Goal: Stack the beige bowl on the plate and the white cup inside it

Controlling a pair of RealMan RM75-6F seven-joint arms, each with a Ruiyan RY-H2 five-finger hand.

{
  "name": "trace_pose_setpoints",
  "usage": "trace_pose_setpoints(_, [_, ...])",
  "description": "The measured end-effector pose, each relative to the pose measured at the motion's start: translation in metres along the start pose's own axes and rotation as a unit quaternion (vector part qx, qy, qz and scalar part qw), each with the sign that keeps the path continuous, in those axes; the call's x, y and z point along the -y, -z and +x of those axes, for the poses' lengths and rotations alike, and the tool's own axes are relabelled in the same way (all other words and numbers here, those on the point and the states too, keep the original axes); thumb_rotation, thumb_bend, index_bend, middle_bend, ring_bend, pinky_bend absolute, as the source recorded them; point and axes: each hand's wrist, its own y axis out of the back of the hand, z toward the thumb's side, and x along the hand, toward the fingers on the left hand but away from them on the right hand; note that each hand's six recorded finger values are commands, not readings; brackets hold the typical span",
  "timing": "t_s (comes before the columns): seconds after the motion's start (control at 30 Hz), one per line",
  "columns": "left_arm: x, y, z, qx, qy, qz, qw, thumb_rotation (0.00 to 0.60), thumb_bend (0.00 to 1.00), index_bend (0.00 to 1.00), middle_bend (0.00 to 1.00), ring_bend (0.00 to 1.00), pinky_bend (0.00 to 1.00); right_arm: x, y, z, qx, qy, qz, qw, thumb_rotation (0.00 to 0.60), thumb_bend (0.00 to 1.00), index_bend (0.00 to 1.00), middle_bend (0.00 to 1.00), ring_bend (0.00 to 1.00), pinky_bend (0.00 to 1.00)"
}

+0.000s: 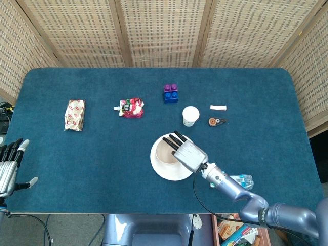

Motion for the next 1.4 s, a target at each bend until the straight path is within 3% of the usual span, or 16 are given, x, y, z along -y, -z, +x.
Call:
trace_pose_setpoints(0.13, [-0.001,0.001,0.000,-0.001,-0.001,-0.003,1.0000,0.600,0.00,0.00,0.00,0.00,0.00,0.008,0.000,-0.001,0.004,-0.007,0.003,1.0000,0.600,0.44,0.62,0.00,0.00,0.00])
trace_pose_setpoints(0.2, [0.000,0.001,0.000,-0.001,0.001,-0.002,1.0000,0.600,0.00,0.00,0.00,0.00,0.00,0.011,0.001,0.000,0.005,-0.009,0.005,0.9999,0.600,0.44,0.56,0.00,0.00,0.00])
trace_pose_setpoints(0.23, [0.000,0.001,0.000,0.000,0.002,-0.002,1.0000,0.600,0.00,0.00,0.00,0.00,0.00,0.014,0.001,0.002,0.004,-0.014,0.007,0.9999,0.600,0.42,0.44,0.00,0.00,0.00])
trace_pose_setpoints(0.3, [0.000,0.000,0.000,0.002,0.002,-0.002,1.0000,0.600,0.00,0.00,0.00,0.00,0.00,0.017,0.001,0.004,0.002,-0.022,0.014,0.9997,0.600,0.26,0.11,0.00,0.00,0.00])
trace_pose_setpoints(0.37, [-0.001,-0.001,0.000,0.002,0.001,-0.003,1.0000,0.600,0.00,0.00,0.00,0.00,0.00,0.019,0.000,0.007,0.001,-0.030,0.023,0.9993,0.600,0.11,0.01,0.00,0.00,0.00])
trace_pose_setpoints(0.47, [-0.001,-0.001,0.000,0.002,0.002,-0.002,1.0000,0.600,0.00,0.00,0.00,0.00,0.00,0.018,-0.003,0.011,0.002,-0.031,0.037,0.9989,0.600,0.04,0.00,0.00,0.00,0.00])
trace_pose_setpoints(0.7, [0.000,-0.001,0.000,0.002,0.003,0.000,1.0000,0.600,0.00,0.00,0.00,0.00,0.00,0.000,-0.002,0.021,0.012,-0.007,0.040,0.9991,0.600,0.04,0.00,0.00,0.00,0.00])
trace_pose_setpoints(0.93, [0.002,-0.002,0.002,0.002,0.007,0.002,1.0000,0.600,0.00,0.00,0.00,0.00,0.00,-0.030,0.027,0.035,0.043,0.021,0.052,0.9975,0.600,0.06,0.01,0.00,0.00,0.00])
trace_pose_setpoints(1.13, [0.002,-0.005,0.003,0.012,0.003,0.003,0.9999,0.600,0.00,0.00,0.00,0.00,0.00,-0.045,0.066,0.017,0.101,0.024,0.033,0.9941,0.600,0.07,0.15,0.00,0.00,0.00])
trace_pose_setpoints(1.4, [0.005,0.001,0.009,-0.002,0.009,0.005,0.9999,0.600,0.00,0.00,0.00,0.00,0.00,-0.032,0.109,-0.018,0.166,-0.007,-0.024,0.9858,0.600,0.14,0.33,0.00,0.00,0.00])
